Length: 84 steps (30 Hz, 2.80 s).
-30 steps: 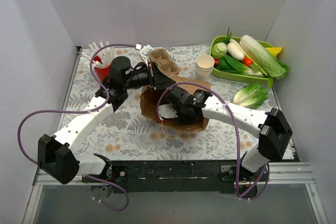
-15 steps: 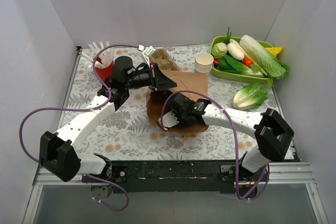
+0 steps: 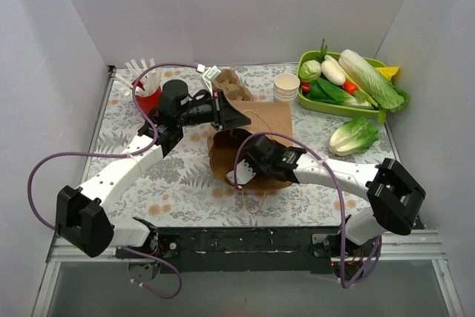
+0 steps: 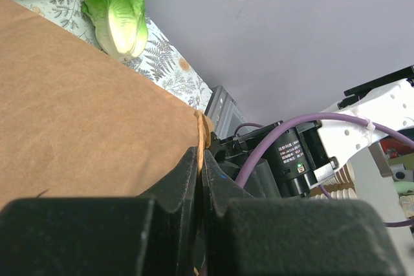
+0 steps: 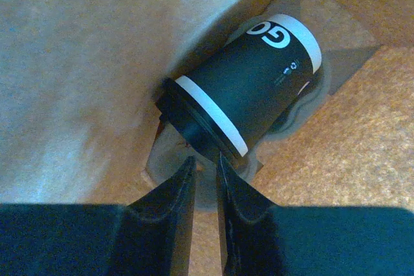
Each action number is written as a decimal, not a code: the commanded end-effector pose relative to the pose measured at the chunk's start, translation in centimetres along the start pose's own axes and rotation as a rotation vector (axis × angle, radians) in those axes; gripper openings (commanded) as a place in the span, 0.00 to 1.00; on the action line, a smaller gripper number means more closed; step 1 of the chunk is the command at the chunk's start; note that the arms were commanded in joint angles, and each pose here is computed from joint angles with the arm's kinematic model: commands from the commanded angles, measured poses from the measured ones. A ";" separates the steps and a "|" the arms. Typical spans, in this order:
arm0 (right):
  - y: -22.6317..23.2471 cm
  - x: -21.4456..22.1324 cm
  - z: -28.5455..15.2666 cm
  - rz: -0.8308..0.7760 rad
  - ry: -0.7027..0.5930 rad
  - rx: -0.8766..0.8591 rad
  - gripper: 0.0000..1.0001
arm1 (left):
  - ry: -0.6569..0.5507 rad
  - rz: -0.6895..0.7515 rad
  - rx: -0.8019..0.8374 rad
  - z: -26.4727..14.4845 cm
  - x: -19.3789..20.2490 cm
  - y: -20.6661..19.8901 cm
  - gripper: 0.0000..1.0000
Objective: Pack the takeout coffee
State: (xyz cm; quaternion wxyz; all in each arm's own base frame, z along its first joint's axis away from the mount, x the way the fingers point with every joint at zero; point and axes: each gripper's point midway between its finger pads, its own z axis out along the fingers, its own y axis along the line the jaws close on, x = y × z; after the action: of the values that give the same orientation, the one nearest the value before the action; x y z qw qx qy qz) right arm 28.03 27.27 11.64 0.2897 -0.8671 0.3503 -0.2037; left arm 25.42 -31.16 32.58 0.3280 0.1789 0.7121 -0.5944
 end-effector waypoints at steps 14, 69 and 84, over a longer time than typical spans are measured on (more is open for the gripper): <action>-4.0 -0.5 -7.2 0.157 -0.133 0.002 0.01 | -0.014 0.146 0.017 -1.7 -1.2 -3.1 0.00; -9.9 0.8 -16.2 0.937 -0.435 0.039 0.01 | 0.248 1.020 -0.036 -11.7 2.5 -6.9 0.64; -11.0 0.0 -16.1 1.038 -0.465 0.017 0.01 | 0.551 1.188 -0.013 -6.8 6.2 -0.9 0.47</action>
State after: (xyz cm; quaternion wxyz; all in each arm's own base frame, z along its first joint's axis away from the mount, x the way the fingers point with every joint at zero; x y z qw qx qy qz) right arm 24.30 26.48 28.11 0.3972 -0.6216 0.6624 0.1304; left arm 17.99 -26.18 30.27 0.4005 0.6507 0.5742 -0.2942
